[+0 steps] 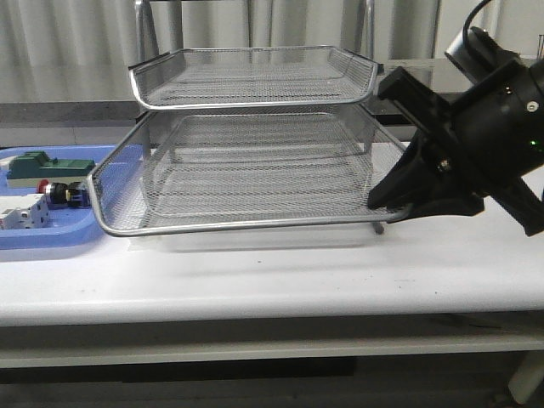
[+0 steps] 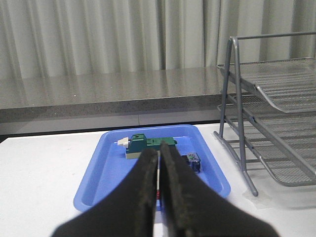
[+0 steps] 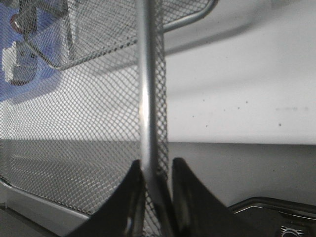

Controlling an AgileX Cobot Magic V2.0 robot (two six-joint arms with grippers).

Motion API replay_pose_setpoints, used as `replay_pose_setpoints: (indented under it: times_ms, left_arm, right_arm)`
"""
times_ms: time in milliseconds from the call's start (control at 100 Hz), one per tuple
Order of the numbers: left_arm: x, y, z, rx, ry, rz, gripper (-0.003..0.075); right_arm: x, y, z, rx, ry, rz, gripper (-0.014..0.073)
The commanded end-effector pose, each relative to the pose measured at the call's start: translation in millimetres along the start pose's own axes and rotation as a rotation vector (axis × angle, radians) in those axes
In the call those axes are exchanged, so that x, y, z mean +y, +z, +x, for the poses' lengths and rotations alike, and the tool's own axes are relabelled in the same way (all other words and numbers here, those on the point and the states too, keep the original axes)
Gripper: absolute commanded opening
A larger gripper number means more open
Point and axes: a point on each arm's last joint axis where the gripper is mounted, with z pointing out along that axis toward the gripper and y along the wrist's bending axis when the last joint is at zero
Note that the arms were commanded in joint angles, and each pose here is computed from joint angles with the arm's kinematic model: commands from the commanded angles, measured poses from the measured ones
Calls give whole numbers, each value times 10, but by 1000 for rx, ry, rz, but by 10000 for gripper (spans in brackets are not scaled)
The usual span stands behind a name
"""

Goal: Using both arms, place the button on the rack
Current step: 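Pull the middle wire tray out toward the robot with the right gripper, then raise and withdraw the right gripper from the tray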

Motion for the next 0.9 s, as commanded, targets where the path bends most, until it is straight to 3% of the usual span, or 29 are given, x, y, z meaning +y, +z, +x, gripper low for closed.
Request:
replay_pose_setpoints:
  times_ms: [0, 90, 290, 370, 890]
  left_arm:
    - [-3, -16, 65, -67, -19, -3, 4]
    - [-3, -16, 65, -67, -19, -3, 4]
    - [-3, -16, 65, -67, -19, -3, 4]
    - [-3, -16, 65, -67, -19, -3, 4]
    - [-3, -16, 65, -67, -19, -3, 4]
  right_arm:
    - [37, -94, 6, -21, -81, 4, 44]
    - [34, -93, 7, -22, -80, 6, 119]
    - [29, -96, -2, -31, -85, 13, 485]
    - [31, -110, -12, -44, -101, 19, 559]
    - [304, -644, 28, -146, -264, -11, 550]
